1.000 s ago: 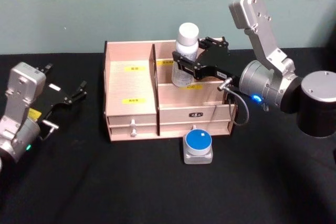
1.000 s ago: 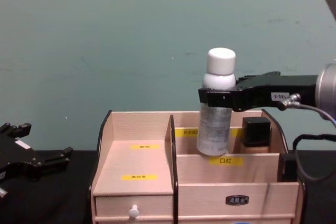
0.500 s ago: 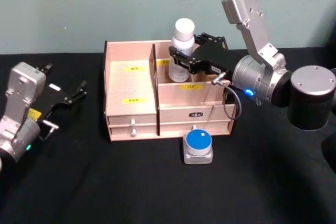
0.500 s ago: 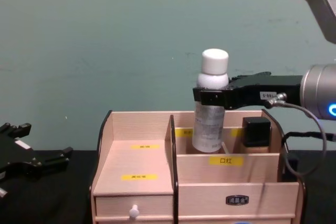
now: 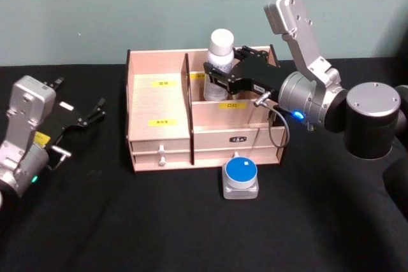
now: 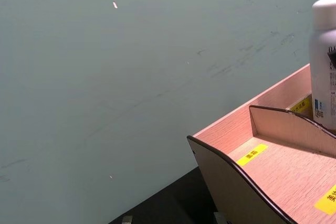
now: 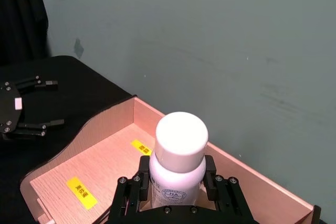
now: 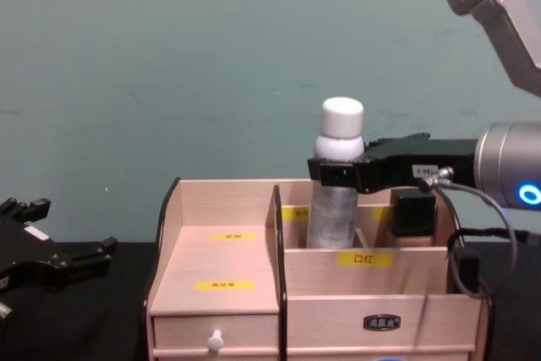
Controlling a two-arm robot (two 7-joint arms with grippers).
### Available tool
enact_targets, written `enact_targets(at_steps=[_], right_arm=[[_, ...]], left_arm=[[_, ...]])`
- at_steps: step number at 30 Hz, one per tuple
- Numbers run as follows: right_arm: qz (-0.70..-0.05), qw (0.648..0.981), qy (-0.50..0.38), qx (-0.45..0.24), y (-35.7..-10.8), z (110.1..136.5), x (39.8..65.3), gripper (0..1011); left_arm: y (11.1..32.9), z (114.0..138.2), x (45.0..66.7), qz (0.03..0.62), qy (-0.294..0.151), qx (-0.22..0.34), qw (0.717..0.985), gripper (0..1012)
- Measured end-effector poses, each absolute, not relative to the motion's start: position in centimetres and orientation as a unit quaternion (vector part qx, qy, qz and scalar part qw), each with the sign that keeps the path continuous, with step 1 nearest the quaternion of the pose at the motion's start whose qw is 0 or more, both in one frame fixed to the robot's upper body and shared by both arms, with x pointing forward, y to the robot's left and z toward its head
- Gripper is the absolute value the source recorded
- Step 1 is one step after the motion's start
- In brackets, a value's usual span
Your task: Pick up the facial cleanser and watermelon frost from the table and place them into the tiered storage box.
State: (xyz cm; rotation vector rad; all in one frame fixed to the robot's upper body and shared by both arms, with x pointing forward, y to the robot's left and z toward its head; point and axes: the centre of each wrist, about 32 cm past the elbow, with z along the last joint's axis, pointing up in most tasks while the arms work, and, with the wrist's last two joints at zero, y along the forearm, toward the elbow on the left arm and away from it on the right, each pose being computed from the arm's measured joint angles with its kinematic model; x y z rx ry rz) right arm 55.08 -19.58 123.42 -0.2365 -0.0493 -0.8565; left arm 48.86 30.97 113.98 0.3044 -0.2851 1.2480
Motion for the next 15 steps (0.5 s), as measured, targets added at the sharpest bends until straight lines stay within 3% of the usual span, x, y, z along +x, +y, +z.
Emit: enact_targets(at_steps=[15], right_arm=[[-0.408,0.903,-0.006,-0.137,-19.5,121.7,55.2,605]], left_arm=[[31.0,114.0,48.9,0.58,-0.132,0.141,0.791,1001]])
